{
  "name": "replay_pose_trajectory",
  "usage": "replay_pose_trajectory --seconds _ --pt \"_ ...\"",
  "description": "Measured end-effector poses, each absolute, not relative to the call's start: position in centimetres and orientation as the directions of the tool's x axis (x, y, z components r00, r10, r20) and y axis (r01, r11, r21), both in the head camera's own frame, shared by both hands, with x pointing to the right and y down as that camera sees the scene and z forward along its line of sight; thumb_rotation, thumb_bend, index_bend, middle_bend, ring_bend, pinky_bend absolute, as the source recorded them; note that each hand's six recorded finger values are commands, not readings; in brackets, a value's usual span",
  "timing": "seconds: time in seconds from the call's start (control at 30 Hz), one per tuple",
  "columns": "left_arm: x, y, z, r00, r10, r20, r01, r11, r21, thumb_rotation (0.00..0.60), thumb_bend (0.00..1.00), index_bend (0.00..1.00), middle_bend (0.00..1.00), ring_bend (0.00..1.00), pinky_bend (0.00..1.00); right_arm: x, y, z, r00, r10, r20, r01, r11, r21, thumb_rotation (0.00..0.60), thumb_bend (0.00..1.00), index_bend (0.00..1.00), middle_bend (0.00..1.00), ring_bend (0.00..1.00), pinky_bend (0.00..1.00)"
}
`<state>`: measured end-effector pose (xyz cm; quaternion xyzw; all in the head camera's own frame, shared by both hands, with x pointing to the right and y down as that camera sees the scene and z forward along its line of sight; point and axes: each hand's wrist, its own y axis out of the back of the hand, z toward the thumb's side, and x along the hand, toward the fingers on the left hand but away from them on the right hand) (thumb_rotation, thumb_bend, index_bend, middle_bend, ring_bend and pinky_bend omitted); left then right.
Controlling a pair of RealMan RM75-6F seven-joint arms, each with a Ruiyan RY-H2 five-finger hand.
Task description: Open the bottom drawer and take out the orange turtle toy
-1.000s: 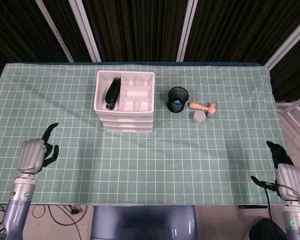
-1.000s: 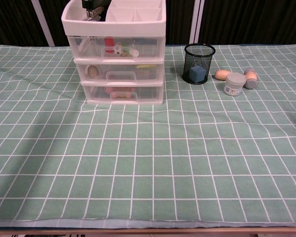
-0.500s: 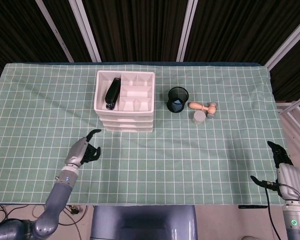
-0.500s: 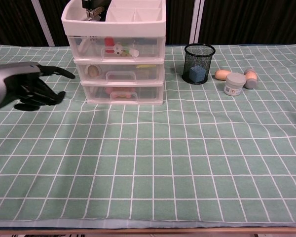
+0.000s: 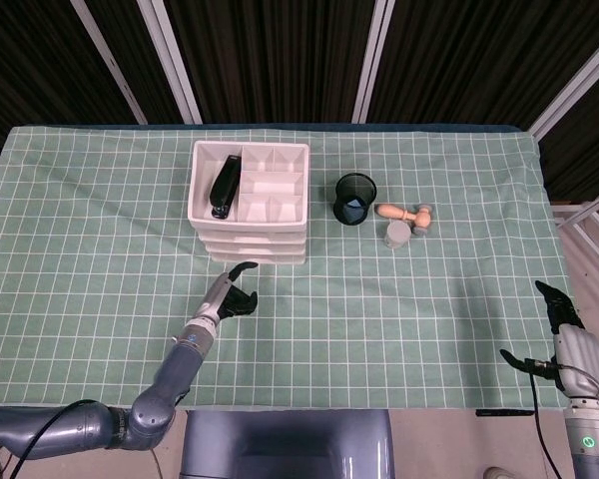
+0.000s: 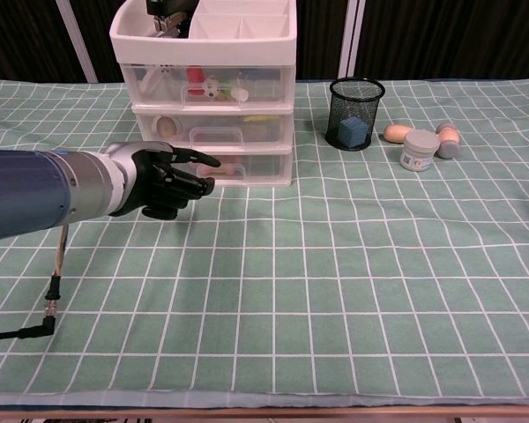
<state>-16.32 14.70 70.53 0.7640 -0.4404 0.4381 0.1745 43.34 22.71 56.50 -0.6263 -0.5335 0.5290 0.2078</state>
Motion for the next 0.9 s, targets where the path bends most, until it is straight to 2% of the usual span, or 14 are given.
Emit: replay_pose_trajectory --seconds 0.37,0.9 --pt "-15.0 14.5 72.8 0.205 -0.506 0.838 -0.878 -0.473 -0.07 0.6 0.56 0.15 1.0 1.0 1.0 43.4 22.7 56.5 -0.134 0.884 -0.448 0.463 -0.344 -0.817 0.6 0.13 0.0 0.1 0.0 0.18" --pt "-14.6 14.3 74.5 0.155 -0.524 0.838 -0.915 -0.396 -0.078 0.6 0.56 0.15 1.0 1.0 1.0 43.4 22.6 56.6 -0.14 0.881 -0.452 0.473 -0.342 -0.812 0.6 0.13 0.0 0.1 0.0 0.18"
